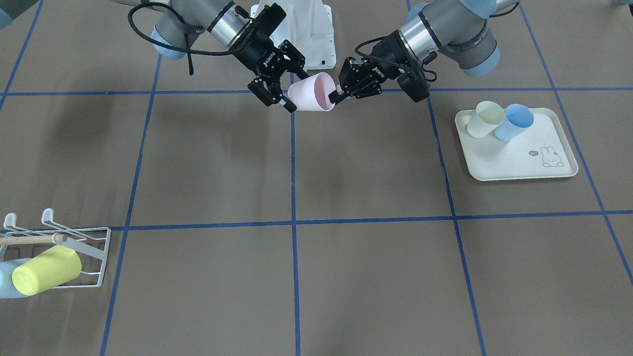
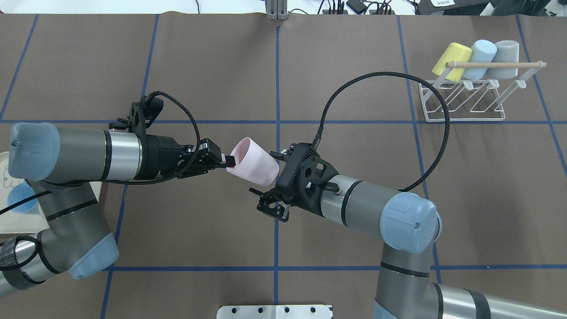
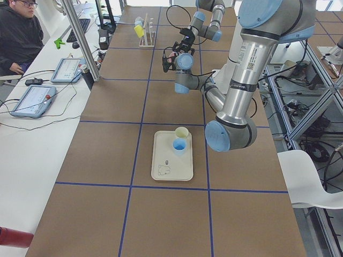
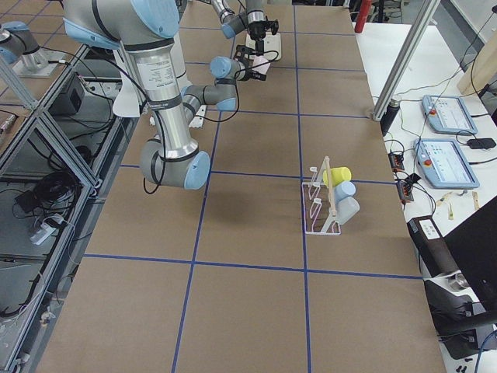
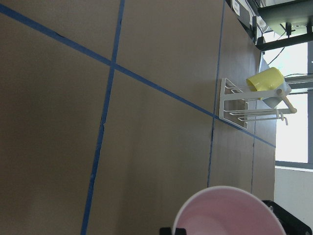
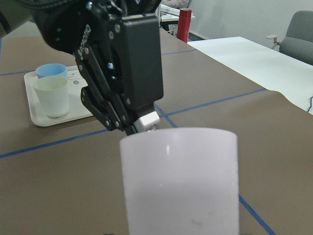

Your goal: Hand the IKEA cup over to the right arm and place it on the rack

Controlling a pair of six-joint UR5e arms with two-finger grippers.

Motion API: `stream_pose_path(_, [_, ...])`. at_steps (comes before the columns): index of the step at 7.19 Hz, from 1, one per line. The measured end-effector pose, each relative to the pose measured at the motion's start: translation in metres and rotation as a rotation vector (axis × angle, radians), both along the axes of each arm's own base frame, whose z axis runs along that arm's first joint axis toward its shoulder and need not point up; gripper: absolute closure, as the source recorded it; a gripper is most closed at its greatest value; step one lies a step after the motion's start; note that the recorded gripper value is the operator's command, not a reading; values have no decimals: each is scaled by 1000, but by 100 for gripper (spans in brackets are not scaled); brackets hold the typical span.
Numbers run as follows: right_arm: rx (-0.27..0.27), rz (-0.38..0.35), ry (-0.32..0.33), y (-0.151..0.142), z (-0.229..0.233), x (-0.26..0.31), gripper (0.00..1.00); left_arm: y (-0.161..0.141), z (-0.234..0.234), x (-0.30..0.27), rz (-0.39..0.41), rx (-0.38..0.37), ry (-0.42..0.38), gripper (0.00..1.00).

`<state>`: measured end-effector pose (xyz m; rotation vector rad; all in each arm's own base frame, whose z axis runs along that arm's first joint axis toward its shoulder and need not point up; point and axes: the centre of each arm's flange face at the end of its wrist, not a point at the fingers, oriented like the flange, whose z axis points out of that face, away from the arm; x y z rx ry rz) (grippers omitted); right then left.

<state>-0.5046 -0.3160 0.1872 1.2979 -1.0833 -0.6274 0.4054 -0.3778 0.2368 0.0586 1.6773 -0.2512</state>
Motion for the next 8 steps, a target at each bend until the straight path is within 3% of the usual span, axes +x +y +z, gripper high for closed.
stream_pose_path(3, [0,1,1,0,0,0,11,1,-1,-1,1,2,2,100])
stream_pose_path(4, [0,1,0,0,0,0,24,1,-1,-1,1,2,3,100])
stream_pose_path(5, [0,1,0,0,0,0,43,1,-2,-1,1,3,4,100])
stream_pose_path(6, [0,2,-1,-1,0,1,56,1,-2,-1,1,3,4,90])
stream_pose_path(7, [0,3,-1,-1,0,1,60,1,-1,-1,2,3,4,65])
stream_pose_path(8, [0,4,-2,-1,0,2,62,1,-2,-2,3,5,6,1])
